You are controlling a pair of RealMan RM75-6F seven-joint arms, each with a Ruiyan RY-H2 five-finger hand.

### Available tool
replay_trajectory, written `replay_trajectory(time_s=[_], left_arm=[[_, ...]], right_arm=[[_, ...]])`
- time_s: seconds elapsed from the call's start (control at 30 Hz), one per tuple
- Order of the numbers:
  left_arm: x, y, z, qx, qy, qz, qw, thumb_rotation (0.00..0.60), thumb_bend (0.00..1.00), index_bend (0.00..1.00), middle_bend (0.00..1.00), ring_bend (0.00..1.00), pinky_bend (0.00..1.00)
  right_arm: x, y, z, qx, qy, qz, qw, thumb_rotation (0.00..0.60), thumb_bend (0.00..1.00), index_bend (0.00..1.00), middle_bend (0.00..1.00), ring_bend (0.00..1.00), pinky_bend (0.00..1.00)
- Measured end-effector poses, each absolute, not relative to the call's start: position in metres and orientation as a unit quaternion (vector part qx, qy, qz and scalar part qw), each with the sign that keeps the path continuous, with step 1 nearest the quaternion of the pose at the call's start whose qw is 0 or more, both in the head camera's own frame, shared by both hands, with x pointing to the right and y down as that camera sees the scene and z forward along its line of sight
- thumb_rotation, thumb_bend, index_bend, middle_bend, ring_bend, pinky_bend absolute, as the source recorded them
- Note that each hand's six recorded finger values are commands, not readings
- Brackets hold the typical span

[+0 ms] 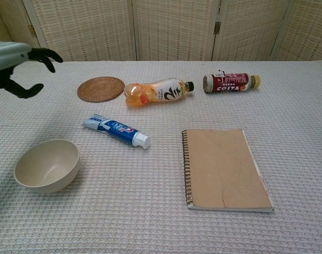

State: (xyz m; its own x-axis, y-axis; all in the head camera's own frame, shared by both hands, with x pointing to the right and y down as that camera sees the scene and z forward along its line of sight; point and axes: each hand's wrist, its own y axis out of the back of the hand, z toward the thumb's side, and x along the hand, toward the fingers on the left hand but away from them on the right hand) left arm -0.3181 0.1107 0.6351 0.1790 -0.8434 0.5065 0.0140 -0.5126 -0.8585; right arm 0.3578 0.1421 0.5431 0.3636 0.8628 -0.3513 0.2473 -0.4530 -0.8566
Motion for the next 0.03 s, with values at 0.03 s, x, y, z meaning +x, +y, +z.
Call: replay_trajectory(time_s=[0.03], left_arm=[[-0.3277,0.1127,0.6276,-0.659,0.322,-0.561,0.384,0.600,0.58,0.19,0.26,0.16,0.14]], right_arm=[[0.3680,0.1469,0.5412,-0.734,-0.373,0.437,0.362,0.600,0.26,0.00,0.00,0.00,0.00]])
